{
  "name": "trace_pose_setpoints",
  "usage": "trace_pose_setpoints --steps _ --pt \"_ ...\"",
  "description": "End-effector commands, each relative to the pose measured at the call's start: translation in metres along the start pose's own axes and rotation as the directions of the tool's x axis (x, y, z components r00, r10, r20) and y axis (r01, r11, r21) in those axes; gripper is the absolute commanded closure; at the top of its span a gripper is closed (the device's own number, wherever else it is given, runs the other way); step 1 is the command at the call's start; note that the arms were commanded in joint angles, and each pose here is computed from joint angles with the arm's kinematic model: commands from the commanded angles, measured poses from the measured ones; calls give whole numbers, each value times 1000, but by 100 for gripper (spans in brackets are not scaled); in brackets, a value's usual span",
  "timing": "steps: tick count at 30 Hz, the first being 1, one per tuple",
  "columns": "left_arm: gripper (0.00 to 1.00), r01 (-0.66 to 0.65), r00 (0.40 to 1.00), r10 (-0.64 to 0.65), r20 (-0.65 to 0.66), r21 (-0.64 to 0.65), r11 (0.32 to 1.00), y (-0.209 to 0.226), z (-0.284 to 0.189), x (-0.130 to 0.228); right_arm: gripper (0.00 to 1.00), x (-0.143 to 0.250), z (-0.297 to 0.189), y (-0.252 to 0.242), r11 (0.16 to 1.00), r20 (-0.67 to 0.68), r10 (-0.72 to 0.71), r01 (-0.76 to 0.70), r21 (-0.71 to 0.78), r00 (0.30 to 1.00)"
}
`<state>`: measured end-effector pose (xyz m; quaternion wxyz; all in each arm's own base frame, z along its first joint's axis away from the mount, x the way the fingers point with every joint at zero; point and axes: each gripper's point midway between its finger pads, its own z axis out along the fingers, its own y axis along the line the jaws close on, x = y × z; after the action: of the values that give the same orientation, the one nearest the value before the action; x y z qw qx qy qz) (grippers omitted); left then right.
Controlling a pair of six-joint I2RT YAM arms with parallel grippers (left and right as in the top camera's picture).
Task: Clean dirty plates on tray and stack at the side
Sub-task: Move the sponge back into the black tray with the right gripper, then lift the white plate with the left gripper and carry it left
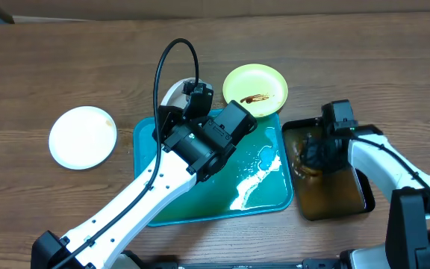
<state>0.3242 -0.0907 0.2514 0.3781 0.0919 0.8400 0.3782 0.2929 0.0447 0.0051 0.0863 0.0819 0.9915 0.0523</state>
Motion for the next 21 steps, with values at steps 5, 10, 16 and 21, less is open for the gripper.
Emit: trace_pose_setpoints --steps 5,10,16,21 --pt "96 47 999 -45 30 -40 998 12 -4 -5 96 -14 2 5 1000 69 -3 5 -26 998" --pt "96 46 999 -44 29 -40 998 12 -4 -5 96 -30 -18 12 999 75 -4 6 -35 997" --pt "96 46 999 -45 30 -40 998 12 -4 -5 96 -41 -66 20 1000 11 0 1 -28 1000" --pt "96 47 999 -46 30 -40 998 12 -4 -5 96 -23 -81 19 1000 -85 7 -8 -15 996"
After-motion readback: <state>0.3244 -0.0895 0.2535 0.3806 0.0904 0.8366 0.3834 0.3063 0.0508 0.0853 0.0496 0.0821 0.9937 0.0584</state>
